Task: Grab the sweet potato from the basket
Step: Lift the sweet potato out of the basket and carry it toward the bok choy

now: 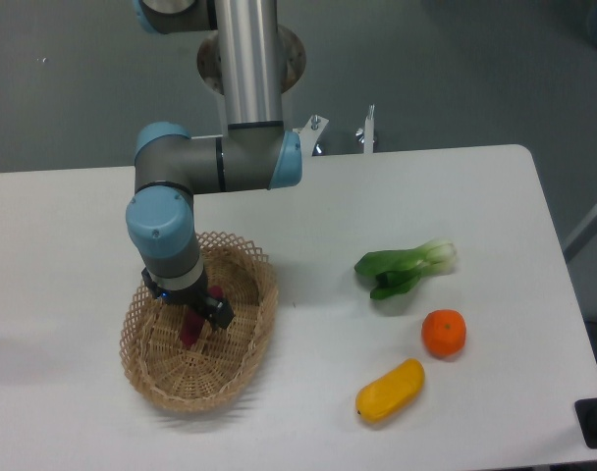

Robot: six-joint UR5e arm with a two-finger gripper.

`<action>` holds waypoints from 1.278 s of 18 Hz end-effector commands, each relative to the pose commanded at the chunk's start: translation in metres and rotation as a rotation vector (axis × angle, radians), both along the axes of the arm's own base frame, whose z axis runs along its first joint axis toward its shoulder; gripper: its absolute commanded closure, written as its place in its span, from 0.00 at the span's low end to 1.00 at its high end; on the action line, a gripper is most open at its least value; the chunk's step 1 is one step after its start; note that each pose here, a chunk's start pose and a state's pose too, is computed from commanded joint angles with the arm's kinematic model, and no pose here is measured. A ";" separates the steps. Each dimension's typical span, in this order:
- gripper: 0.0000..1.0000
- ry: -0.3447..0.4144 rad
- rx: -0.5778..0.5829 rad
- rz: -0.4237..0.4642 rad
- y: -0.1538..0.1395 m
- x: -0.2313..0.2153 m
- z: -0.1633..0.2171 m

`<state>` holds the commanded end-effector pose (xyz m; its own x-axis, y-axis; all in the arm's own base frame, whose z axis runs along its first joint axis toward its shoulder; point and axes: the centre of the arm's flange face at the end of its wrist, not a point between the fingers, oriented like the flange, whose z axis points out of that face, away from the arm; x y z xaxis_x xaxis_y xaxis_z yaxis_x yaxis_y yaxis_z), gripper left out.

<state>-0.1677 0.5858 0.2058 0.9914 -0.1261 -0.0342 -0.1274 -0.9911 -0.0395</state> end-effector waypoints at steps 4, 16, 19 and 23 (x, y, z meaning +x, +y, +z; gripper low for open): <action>0.79 0.006 -0.005 -0.007 0.000 -0.001 0.000; 0.86 0.112 0.106 -0.052 -0.015 -0.070 0.095; 0.86 0.135 0.100 -0.078 -0.040 -0.140 0.126; 0.86 0.131 0.047 -0.125 -0.088 -0.233 0.172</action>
<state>-0.4003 0.4978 0.3783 0.9549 -0.2430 -0.1706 -0.2563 -0.9647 -0.0600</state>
